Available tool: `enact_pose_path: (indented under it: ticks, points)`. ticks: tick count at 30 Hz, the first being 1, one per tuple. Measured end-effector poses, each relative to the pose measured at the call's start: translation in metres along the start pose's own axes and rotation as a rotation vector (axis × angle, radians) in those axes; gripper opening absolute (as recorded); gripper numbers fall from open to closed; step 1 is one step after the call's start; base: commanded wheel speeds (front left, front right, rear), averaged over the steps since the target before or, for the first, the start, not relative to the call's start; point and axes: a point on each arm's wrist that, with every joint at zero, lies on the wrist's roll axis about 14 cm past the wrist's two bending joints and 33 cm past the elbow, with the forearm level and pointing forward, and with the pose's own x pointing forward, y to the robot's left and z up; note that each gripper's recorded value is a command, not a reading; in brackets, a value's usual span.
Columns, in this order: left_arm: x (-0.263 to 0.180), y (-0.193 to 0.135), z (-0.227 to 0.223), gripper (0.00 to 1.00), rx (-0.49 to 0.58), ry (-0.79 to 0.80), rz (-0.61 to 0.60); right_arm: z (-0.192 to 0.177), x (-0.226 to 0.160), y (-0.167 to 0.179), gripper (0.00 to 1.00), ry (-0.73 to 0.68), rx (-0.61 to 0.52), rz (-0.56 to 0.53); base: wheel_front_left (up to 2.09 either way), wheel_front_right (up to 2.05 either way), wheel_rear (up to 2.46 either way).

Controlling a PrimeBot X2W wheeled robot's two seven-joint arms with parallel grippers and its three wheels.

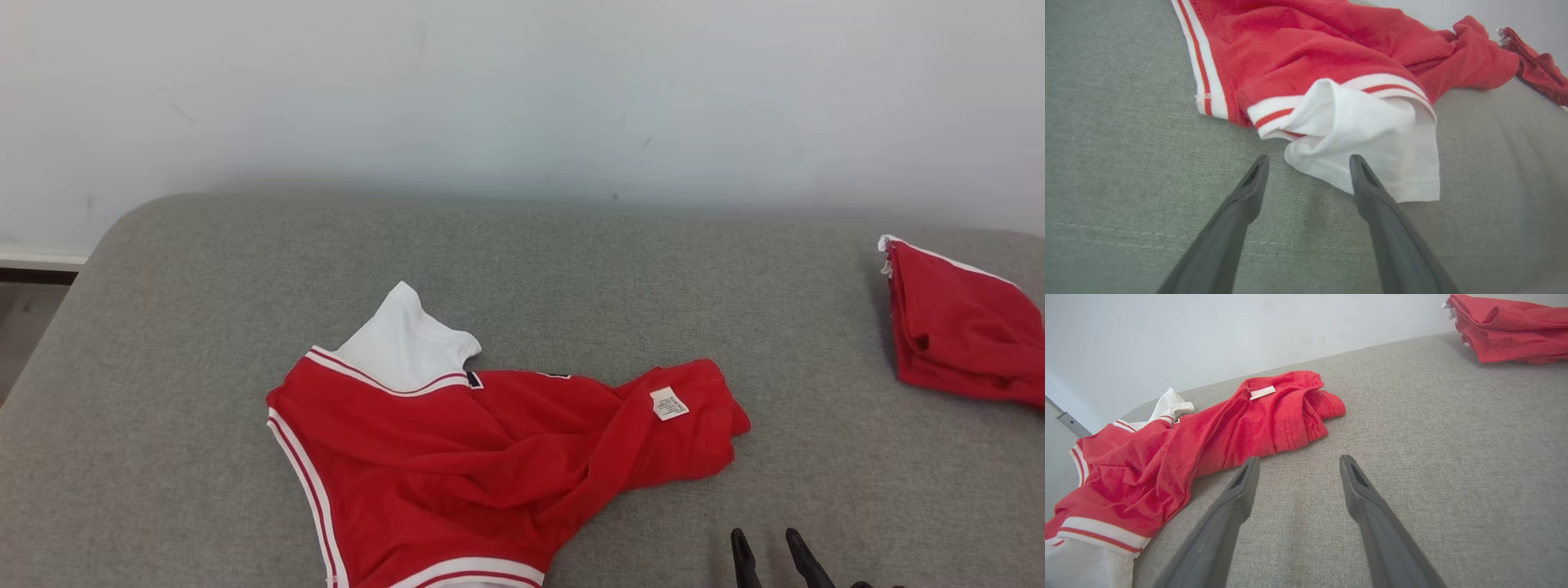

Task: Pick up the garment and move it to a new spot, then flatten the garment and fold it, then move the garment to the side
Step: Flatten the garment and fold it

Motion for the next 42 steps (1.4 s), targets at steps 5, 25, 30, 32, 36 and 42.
enact_pose_path:
  ticks: [5,25,30,32,36,42]
  points:
    - [-0.002,0.011,-0.021,1.0,0.009,0.077,0.015,0.001,-0.003,-0.003,1.0,-0.004,0.0,-0.012,0.0,0.0,0.0]
    - [0.03,0.004,-0.017,0.0,0.087,0.106,-0.051,0.0,-0.01,-0.016,1.0,-0.005,-0.006,-0.055,0.0,0.0,0.0]
    - [0.03,-0.001,-0.014,0.0,0.088,0.092,-0.065,0.0,-0.008,-0.014,1.0,-0.003,-0.008,-0.047,0.0,0.0,0.0]
    - [0.025,0.001,-0.015,0.0,0.08,0.091,-0.056,-0.001,-0.005,-0.01,1.0,0.002,-0.014,-0.031,0.0,0.0,0.0]
    - [0.011,0.002,-0.023,0.0,0.052,0.096,-0.04,0.005,0.007,-0.003,1.0,-0.006,-0.039,0.008,0.0,0.0,0.0]
    - [-0.001,0.006,-0.017,0.0,0.028,0.062,-0.016,0.03,0.042,-0.006,1.0,-0.051,-0.088,0.036,0.0,0.0,0.0]
